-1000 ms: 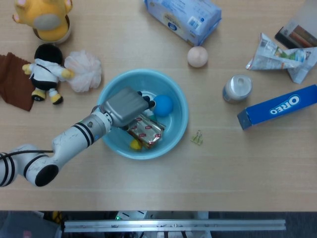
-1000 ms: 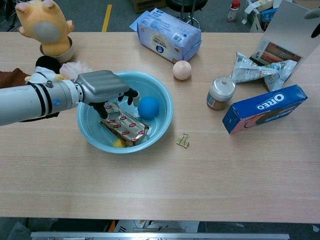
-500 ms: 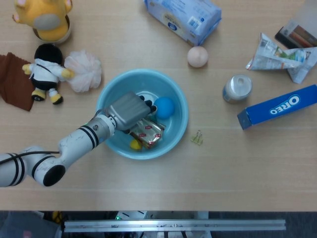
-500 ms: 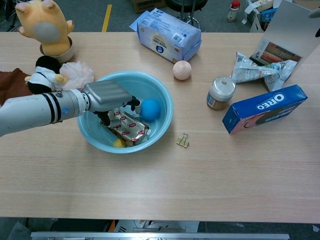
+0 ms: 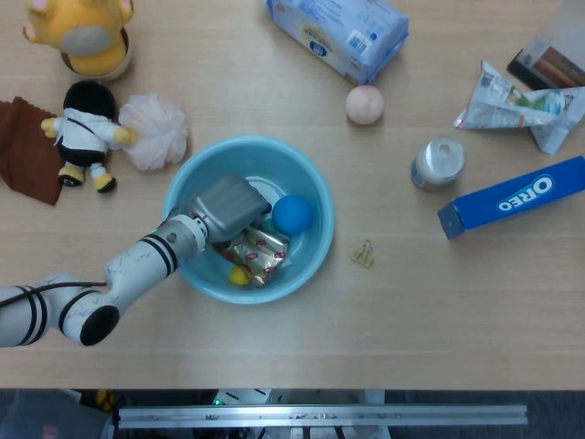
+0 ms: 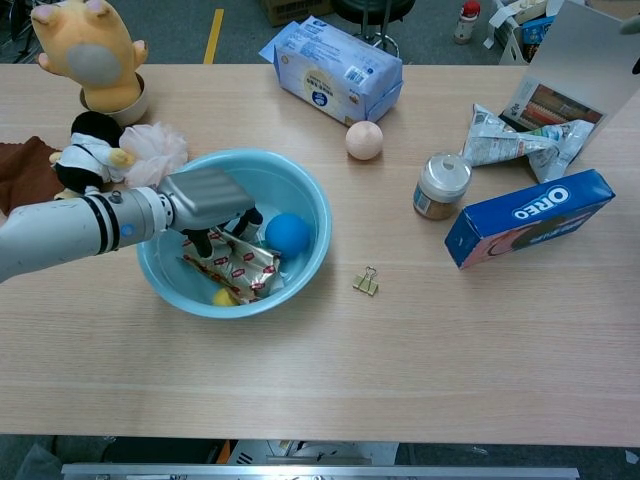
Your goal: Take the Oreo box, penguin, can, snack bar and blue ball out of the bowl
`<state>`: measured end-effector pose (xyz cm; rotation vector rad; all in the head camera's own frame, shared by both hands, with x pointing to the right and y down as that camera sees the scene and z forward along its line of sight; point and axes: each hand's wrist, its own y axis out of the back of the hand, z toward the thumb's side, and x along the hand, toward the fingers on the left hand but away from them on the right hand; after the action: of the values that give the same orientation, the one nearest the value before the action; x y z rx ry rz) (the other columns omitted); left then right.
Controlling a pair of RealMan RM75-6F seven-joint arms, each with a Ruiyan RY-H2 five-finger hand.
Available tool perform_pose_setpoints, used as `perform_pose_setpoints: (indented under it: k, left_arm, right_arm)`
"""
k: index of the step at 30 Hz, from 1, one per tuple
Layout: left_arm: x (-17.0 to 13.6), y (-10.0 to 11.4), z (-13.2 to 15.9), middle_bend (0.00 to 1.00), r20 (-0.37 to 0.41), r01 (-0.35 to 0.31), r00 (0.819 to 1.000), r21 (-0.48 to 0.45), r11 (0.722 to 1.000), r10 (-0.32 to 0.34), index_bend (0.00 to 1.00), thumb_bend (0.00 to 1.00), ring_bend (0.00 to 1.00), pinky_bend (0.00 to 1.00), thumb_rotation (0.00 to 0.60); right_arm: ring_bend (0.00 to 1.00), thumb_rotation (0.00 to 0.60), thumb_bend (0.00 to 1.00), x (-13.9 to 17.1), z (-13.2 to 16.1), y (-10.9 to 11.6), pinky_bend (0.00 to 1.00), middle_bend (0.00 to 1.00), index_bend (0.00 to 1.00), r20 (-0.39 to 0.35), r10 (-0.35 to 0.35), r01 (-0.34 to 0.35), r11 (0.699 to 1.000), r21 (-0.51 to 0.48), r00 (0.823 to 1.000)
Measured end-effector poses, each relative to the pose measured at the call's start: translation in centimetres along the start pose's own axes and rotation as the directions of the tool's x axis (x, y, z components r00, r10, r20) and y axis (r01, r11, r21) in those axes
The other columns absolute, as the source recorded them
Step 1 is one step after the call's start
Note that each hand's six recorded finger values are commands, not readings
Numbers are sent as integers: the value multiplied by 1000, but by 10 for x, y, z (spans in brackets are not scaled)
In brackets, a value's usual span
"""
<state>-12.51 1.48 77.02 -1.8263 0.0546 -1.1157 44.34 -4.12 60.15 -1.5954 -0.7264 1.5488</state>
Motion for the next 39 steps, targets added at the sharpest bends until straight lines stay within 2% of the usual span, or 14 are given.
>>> perform_pose_setpoints:
  k: [2,5,22,31,39]
  left_arm:
    - [0,3,-1,630,-4,-7,1000,-7,1000,7,662,400,601,722,600]
    - [-1,9,-4,655,-10,-21,1000,-13,1000,21,691,402,622,745,600]
    - [-27,58,-35,665,-82,-137,988,-71,988,131,693,402,626,751,600]
    - [-56,78,-71,665,-173,-216,966,-148,965,190,687,402,626,751,600]
    - [-79,91,-99,664,-252,-318,931,-211,924,263,681,402,626,751,600]
  right_arm:
    - [215,600,294,1,0,1,470,284,0,1,-3,3,1000,-3,1000]
    - [215,600,294,2,-1,2,471,285,0,3,-5,5,1000,-7,1000]
    - [216,600,294,2,0,3,470,286,0,-5,-16,16,1000,-23,1000]
    - [216,600,294,3,1,4,471,286,0,-12,-22,21,999,-30,1000]
    - [216,600,294,7,1,3,470,289,0,-14,-29,28,999,-39,999]
